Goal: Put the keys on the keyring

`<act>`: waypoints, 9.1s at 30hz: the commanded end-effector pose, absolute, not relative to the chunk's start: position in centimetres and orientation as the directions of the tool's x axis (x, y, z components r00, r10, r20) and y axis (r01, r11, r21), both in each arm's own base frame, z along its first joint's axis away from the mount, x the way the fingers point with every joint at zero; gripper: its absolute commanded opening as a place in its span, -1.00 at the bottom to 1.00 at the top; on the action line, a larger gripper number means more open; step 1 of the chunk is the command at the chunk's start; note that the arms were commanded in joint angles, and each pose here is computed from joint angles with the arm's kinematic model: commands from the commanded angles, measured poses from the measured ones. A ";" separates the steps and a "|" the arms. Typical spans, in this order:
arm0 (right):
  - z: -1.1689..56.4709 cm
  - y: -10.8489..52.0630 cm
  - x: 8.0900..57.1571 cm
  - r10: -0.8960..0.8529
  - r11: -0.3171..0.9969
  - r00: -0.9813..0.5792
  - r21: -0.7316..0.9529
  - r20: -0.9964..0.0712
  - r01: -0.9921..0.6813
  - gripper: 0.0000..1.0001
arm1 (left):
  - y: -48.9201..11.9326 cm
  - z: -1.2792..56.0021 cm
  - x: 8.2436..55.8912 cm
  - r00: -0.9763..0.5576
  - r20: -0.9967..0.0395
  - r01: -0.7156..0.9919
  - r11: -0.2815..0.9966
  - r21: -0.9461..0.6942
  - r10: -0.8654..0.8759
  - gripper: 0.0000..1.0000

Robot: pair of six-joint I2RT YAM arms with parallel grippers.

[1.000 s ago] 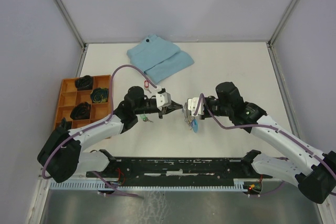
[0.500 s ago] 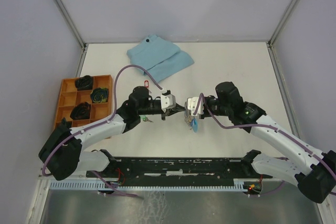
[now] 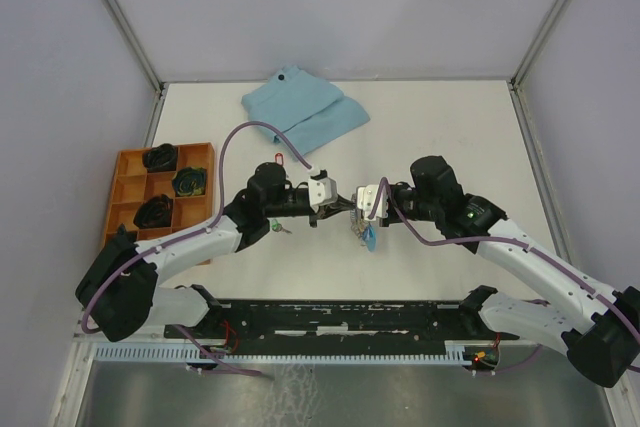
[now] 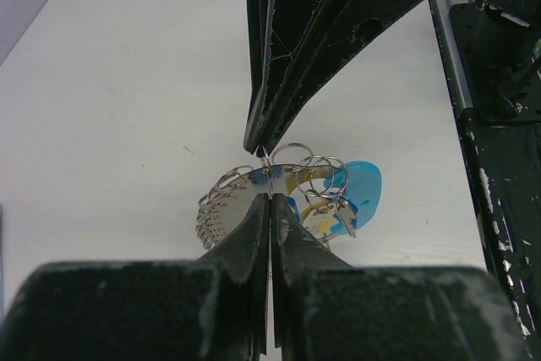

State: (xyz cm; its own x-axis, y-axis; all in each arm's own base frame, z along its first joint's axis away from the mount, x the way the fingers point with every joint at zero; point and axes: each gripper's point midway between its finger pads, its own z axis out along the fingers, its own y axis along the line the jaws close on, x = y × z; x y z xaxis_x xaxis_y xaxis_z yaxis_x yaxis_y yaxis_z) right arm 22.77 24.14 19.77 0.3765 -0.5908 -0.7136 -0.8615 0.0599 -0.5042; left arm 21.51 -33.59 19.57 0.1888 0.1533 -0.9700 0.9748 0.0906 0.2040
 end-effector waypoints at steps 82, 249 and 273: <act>21.6 24.6 23.4 -0.554 0.126 0.375 -0.520 -0.743 -0.845 -0.99 | -34.7 21.9 21.4 0.205 -0.973 0.974 0.076 0.214 0.110 -0.95; 24.5 27.6 21.9 -0.097 0.286 0.292 -0.307 -0.952 -0.907 -0.99 | -33.7 20.3 22.3 -0.130 -0.989 0.991 0.012 -0.131 -0.075 -0.95; 21.7 26.3 21.6 -0.281 0.241 0.221 -0.292 -0.934 -0.926 -0.95 | -33.2 21.7 22.0 -0.114 -0.987 0.991 0.056 -0.120 -0.110 -0.95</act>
